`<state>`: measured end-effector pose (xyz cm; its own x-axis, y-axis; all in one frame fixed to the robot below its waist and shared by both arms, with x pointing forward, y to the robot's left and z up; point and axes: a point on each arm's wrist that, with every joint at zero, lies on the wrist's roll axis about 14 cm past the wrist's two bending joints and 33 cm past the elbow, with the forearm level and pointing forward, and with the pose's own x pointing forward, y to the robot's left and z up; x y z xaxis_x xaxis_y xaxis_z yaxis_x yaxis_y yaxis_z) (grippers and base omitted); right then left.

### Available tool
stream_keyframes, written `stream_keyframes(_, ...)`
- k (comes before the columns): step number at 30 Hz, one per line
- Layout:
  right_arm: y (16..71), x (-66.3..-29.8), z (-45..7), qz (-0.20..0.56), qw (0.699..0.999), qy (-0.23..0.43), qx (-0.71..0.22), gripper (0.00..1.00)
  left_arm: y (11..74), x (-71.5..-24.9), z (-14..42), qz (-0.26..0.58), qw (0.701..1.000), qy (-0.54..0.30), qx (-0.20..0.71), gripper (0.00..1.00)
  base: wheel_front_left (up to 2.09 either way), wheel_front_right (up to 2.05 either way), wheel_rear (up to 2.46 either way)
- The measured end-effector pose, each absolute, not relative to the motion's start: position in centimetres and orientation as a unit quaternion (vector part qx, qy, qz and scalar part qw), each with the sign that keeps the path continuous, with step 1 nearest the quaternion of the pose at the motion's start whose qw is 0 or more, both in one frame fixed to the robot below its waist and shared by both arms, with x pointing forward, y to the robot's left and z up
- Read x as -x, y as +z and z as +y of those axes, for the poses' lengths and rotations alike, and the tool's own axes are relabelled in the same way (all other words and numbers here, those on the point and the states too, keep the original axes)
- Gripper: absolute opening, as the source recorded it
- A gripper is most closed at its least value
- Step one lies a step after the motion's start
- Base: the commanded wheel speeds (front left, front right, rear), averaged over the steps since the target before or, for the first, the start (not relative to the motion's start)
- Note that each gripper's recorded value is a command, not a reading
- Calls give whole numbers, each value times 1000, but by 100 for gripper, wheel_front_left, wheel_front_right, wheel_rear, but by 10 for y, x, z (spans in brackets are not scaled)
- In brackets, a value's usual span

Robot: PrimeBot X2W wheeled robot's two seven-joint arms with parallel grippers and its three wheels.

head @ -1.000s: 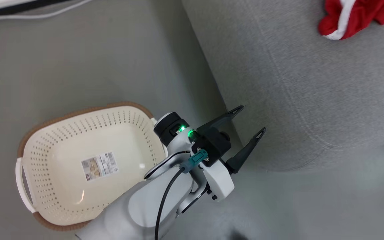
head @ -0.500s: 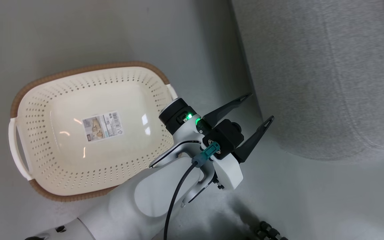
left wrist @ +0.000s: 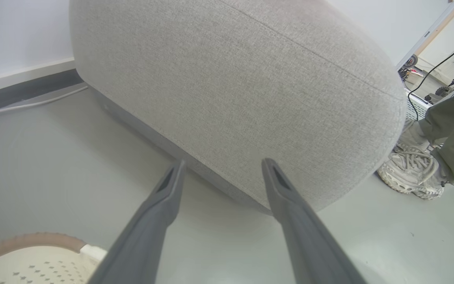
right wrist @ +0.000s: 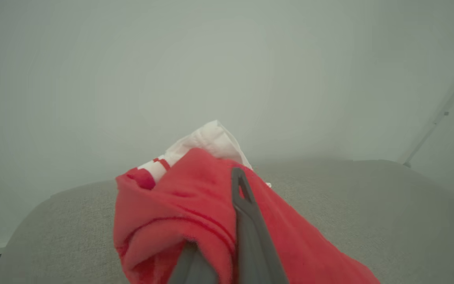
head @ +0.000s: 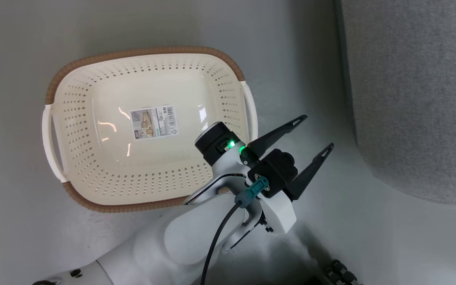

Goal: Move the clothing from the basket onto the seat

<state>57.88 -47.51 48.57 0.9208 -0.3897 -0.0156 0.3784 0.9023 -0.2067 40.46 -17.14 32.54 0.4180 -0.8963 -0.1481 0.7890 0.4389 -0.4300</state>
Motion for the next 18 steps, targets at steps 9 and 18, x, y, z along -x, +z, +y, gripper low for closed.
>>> stream_keyframes(9,436,-566,-456,82,980,-170,67,100,338,-409,-161,175,836,-497,156,100,0,0,0)
stream_keyframes(18,444,-534,-433,84,986,-136,58,100,365,-419,-150,155,856,-470,150,100,0,0,0)
